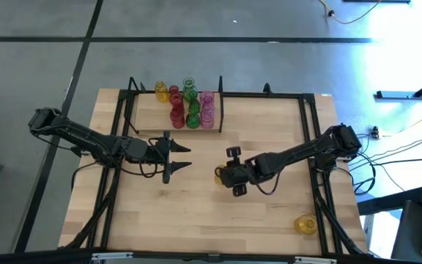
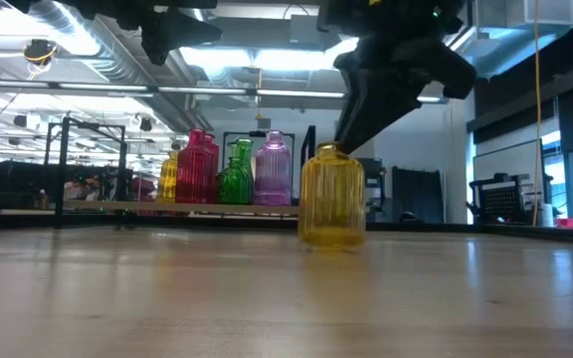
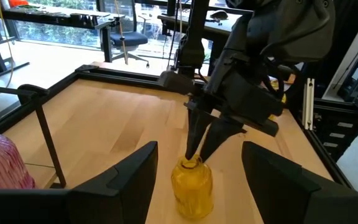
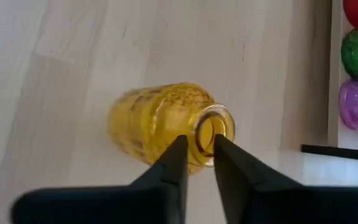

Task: Sort vases onto shelf
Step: Put the top yellow vase on the shelf aligned with the other yellow vase

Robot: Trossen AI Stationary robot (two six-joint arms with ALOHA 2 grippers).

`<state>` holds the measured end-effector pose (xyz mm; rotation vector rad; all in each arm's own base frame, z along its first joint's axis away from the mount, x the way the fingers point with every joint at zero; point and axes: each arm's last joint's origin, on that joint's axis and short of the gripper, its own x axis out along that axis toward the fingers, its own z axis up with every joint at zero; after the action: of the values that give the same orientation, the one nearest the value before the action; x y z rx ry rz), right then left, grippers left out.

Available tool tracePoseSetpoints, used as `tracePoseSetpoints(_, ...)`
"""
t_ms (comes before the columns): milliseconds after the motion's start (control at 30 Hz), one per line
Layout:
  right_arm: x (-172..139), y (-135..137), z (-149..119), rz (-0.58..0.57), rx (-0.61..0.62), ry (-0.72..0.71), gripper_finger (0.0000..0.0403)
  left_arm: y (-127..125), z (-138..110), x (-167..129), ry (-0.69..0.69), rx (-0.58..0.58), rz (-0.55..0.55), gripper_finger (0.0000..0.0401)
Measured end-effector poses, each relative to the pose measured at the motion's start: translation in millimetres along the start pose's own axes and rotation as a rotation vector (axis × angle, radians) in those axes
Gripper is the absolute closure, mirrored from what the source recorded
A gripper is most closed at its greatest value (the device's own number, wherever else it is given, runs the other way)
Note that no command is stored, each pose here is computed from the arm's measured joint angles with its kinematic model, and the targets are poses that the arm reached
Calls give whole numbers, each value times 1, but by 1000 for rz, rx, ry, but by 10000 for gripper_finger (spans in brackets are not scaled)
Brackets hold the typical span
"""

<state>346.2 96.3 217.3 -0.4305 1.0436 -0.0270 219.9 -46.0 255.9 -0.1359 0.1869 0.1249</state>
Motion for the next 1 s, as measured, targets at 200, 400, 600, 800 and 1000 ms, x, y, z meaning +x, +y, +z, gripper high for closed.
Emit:
tracePoseSetpoints(200,0,1,4,49,26,-39,266,0,0,0,0,0,0,174)
tracePoseSetpoints(400,-17,-3,5,134,73,-87,240,0,-1,2,-1,-1,0,174)
tracePoseSetpoints(600,-47,3,-10,248,110,-144,241,-6,-10,20,1,15,-34,174)
tracePoseSetpoints(800,-53,23,-57,208,170,-224,242,-5,-22,43,-3,33,-62,174)
tracePoseSetpoints(1000,-34,40,-108,234,292,-342,242,-8,-19,72,39,14,-73,174)
